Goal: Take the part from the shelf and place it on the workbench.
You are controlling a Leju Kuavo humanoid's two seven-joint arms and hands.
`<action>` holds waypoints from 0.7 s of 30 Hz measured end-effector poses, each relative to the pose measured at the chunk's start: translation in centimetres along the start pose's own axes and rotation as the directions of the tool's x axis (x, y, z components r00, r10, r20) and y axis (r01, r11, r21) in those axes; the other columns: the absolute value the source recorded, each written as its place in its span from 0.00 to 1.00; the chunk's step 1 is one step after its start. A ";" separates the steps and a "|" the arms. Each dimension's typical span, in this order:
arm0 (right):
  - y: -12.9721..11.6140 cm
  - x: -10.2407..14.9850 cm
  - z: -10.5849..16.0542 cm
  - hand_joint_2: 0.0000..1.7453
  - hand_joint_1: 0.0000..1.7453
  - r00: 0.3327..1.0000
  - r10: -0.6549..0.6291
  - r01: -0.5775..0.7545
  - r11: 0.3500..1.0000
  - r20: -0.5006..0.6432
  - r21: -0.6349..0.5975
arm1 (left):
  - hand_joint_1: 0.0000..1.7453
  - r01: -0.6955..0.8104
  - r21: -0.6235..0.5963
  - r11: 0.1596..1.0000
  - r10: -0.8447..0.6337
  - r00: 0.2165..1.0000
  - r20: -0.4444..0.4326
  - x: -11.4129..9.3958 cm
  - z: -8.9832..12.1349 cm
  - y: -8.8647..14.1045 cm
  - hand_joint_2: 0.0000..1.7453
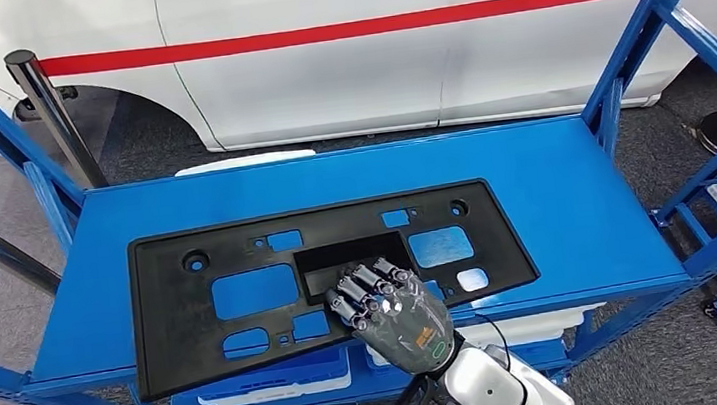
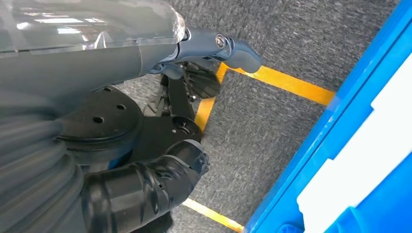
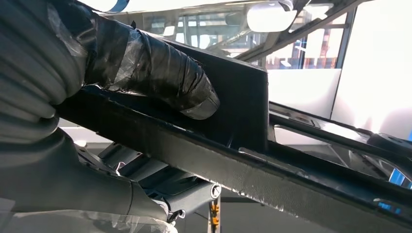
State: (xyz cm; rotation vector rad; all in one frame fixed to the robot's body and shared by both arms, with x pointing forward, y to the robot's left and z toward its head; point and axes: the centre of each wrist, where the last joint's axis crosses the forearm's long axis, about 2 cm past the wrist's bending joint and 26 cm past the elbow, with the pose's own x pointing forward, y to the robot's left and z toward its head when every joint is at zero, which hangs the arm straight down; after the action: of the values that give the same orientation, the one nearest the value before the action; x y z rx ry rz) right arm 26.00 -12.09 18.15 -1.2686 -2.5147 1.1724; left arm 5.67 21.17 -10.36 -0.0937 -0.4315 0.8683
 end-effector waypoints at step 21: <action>0.0 0.3 0.0 1.00 1.00 1.000 -0.009 0.009 1.000 -0.003 0.002 | 0.00 -0.006 0.006 1.000 0.006 1.000 0.004 0.4 -0.1 0.2 1.00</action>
State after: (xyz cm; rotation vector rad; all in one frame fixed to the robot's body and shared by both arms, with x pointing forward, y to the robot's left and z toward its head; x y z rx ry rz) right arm 25.80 -11.84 18.02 -1.2561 -2.5139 1.1704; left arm 5.80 21.66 -10.41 -0.0878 -0.4324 0.8761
